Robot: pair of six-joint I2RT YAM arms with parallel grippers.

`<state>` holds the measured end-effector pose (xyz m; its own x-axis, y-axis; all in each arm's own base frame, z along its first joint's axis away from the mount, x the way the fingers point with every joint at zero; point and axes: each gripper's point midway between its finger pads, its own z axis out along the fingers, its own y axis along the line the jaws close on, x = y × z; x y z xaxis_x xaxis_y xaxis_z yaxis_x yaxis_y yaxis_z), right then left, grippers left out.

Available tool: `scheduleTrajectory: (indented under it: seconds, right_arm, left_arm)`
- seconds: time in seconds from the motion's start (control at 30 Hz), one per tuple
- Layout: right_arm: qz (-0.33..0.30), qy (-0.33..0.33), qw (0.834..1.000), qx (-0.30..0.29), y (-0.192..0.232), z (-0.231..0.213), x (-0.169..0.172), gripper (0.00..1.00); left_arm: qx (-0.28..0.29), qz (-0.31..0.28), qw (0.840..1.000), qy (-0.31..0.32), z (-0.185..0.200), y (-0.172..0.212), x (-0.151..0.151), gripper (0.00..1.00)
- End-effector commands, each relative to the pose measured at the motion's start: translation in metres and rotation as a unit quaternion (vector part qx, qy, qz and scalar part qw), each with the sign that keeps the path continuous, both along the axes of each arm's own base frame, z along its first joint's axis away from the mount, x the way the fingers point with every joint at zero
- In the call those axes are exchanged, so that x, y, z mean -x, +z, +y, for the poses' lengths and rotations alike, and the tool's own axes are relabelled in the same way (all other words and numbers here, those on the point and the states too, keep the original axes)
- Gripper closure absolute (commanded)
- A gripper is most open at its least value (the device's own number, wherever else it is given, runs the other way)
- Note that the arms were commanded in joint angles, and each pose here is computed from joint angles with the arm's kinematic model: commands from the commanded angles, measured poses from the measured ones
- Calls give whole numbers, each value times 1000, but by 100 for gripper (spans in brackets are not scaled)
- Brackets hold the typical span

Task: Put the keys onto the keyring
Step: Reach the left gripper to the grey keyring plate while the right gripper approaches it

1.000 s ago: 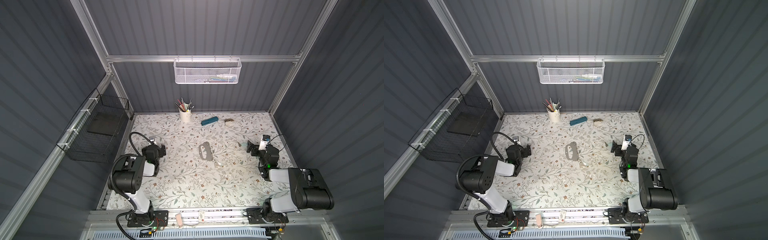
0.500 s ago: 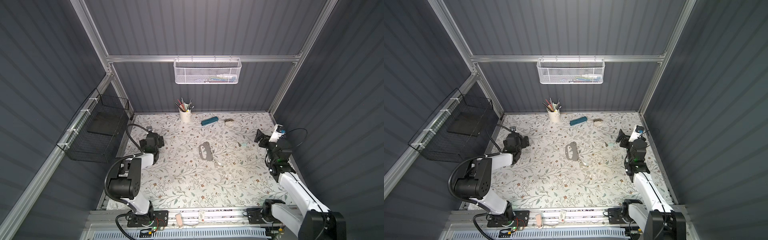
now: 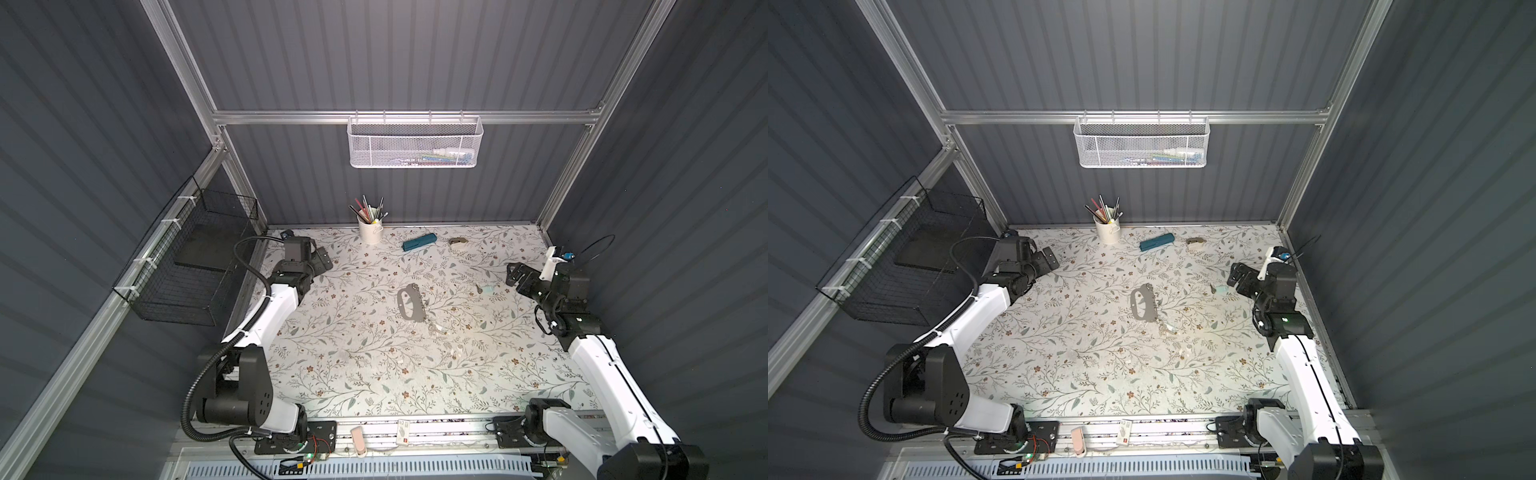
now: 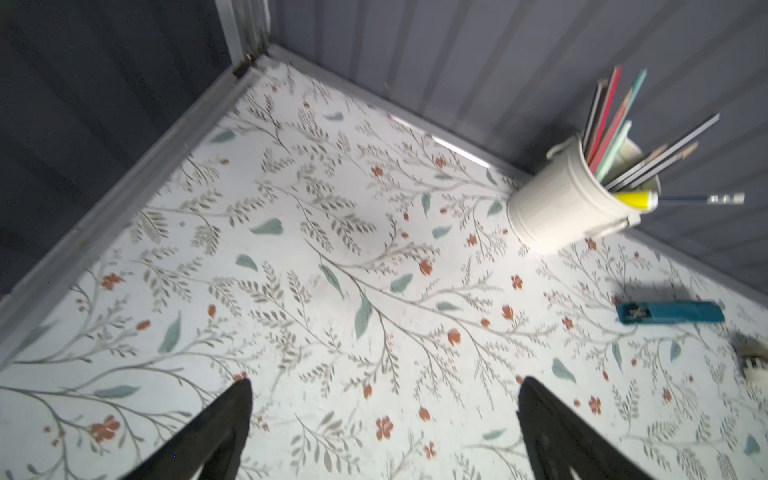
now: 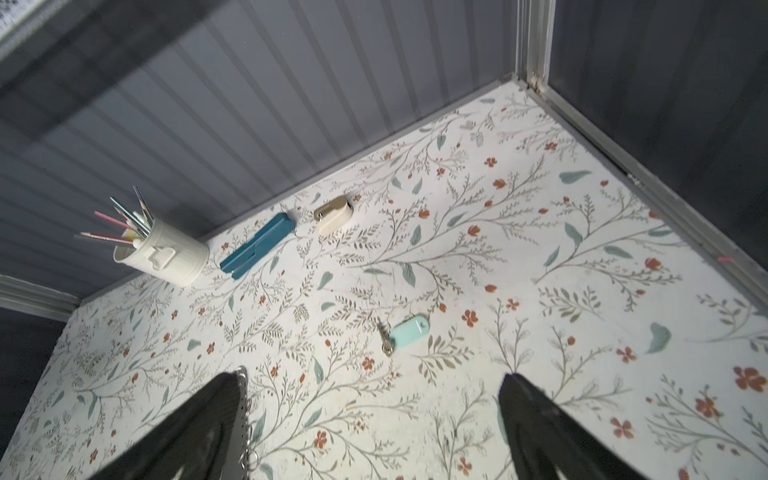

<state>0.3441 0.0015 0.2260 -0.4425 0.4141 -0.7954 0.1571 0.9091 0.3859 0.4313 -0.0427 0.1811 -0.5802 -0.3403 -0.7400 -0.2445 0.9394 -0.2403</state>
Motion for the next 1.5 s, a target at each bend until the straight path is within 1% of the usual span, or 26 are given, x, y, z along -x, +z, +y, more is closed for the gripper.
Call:
scheduleTrajectory:
  seconds: [0.0,0.03,0.1,0.2,0.33,0.4,0.57,0.63,0.73,0.83,0.9,0.93,1.03,1.2,1.23,1.37,1.47]
  right_arm:
    - [63,33,997,-10,-18,15,8,1]
    - [74,38,997,-9,-23,19,9,1]
    - [87,42,995,-7,-29,25,11,1]
    - [94,60,994,5,-34,43,13,1]
    - [109,82,991,8,-42,66,18,1]
    - [116,94,989,4,-46,76,20,1]
    - [132,125,983,4,-54,97,24,1]
    - [150,132,980,3,-64,103,23,1]
    - [154,137,978,-1,-65,107,23,1]
    - [149,143,979,-1,-61,109,24,1]
    - [146,144,979,1,-60,109,25,1]
    - [145,145,979,1,-60,109,26,1]
    - [144,146,979,-1,-60,109,28,1]
    - [154,151,976,-9,-67,112,33,1]
    - [155,152,976,-10,-68,112,33,1]
    - [141,151,978,-12,-60,110,36,1]
    - [139,152,978,-12,-59,110,36,1]
  left_arm:
    - [7,50,994,-95,-64,-25,21,0]
    - [5,57,992,-115,-78,-30,24,0]
    - [24,72,985,-156,-103,-40,29,1]
    - [53,94,971,-212,-138,-53,37,8]
    - [53,109,947,-297,-186,-62,53,18]
    - [51,113,934,-335,-209,-65,62,21]
    - [58,129,908,-395,-253,-74,83,27]
    - [46,134,898,-416,-270,-78,91,31]
    - [40,144,889,-433,-287,-88,98,39]
    - [47,159,876,-452,-306,-99,107,54]
    - [44,165,870,-463,-317,-105,110,58]
    - [40,169,867,-468,-322,-109,111,59]
    - [40,180,863,-471,-331,-119,109,64]
    - [37,196,861,-468,-336,-136,106,64]
    - [40,180,863,-471,-344,-126,97,64]
    - [26,185,866,-464,-346,-137,88,65]
    - [9,181,874,-450,-344,-142,79,65]
